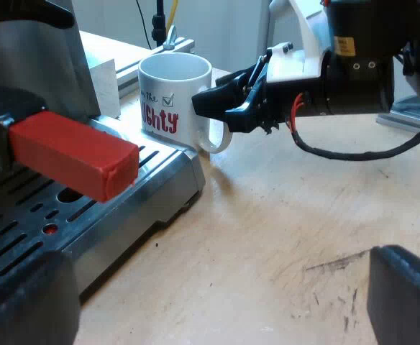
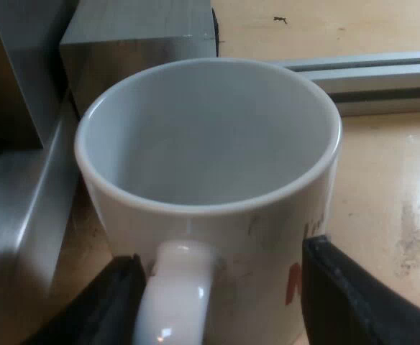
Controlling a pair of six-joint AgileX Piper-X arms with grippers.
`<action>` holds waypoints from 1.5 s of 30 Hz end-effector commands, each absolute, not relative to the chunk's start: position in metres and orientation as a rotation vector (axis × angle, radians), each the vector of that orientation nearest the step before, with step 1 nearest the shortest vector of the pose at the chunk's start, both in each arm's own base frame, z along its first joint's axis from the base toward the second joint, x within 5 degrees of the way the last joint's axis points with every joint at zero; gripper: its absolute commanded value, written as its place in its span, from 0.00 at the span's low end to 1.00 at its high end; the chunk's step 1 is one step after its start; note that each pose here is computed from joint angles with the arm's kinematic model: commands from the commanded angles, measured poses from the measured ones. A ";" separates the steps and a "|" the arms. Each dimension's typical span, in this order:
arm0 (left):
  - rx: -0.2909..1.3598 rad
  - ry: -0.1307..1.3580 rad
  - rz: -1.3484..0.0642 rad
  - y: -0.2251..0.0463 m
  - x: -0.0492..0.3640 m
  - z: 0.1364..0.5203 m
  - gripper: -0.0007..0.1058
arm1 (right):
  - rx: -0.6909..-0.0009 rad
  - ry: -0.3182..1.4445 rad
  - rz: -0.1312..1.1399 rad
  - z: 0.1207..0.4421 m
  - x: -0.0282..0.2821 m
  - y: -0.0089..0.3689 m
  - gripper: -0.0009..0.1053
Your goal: Remove mug from coffee machine
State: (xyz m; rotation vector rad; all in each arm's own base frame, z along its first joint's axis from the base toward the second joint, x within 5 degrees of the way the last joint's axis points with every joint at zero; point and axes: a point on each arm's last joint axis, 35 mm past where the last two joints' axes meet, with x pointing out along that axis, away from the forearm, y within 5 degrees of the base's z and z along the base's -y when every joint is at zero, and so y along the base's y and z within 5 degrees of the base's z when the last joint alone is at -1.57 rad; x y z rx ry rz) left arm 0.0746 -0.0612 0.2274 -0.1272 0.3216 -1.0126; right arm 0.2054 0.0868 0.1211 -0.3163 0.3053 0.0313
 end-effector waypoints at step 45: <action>-0.169 0.400 -0.828 -0.055 0.073 0.244 0.77 | -0.399 0.787 0.258 0.267 0.137 0.062 0.48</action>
